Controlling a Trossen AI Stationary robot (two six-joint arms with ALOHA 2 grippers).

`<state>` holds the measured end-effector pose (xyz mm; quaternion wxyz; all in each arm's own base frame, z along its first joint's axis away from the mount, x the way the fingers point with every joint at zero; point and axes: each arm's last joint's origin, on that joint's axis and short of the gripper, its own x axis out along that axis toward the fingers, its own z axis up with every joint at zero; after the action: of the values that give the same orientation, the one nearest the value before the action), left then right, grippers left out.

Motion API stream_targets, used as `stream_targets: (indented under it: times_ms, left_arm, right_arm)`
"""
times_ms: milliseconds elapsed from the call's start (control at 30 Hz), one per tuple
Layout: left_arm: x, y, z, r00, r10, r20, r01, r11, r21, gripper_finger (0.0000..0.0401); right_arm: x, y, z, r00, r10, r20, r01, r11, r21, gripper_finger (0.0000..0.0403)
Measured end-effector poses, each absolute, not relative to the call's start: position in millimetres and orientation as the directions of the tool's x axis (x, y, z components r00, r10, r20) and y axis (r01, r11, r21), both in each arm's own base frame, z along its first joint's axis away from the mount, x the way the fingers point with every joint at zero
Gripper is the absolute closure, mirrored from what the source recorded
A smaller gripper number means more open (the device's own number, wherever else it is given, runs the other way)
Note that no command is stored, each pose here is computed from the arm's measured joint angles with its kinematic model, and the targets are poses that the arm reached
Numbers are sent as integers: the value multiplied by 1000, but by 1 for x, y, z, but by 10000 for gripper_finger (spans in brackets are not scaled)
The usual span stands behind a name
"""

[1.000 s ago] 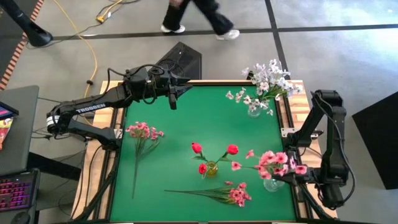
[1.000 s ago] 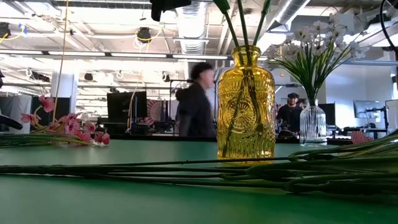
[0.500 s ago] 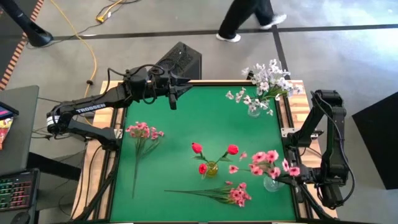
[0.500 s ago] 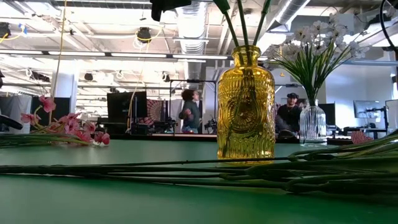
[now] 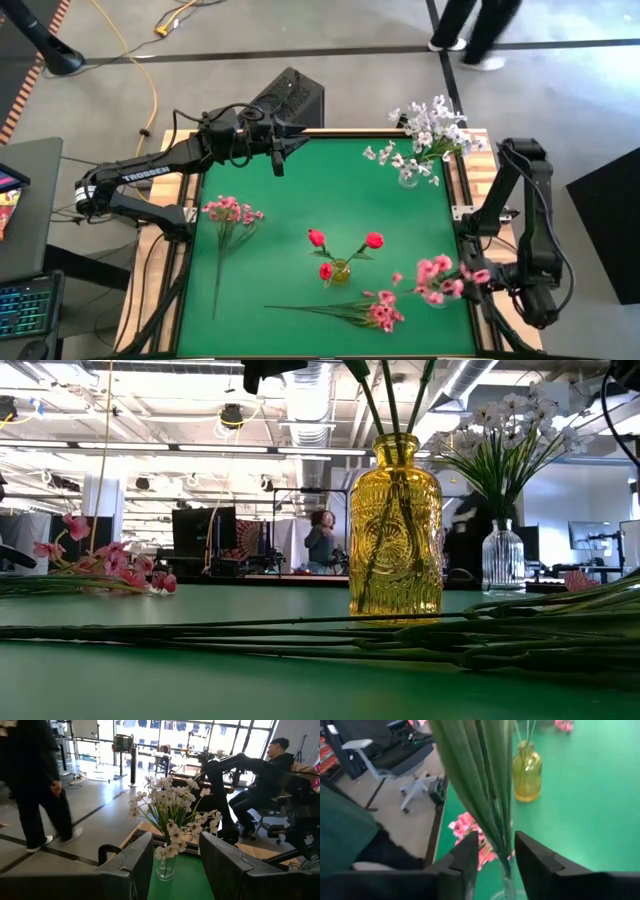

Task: Sort flowers into vase by color
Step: Put the top middle pink flowers into the bottom transparent vase, then put the left pink flowers into the bottom transparent vase

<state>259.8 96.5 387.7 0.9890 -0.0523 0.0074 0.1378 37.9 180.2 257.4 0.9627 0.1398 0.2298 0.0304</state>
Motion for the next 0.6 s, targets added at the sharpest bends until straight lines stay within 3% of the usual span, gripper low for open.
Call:
stream_targets:
  times_ms: [267, 600]
  left_arm:
    - [260, 97, 388, 962, 271, -29, -273, 958, -88, 253]
    - [260, 96, 385, 962, 266, -55, -270, 960, -77, 253]
  right_arm:
    - [35, 168, 272, 801, 271, -534, 14, 883, 468, 169]
    - [27, 149, 285, 578, 484, -657, 89, 762, 641, 171]
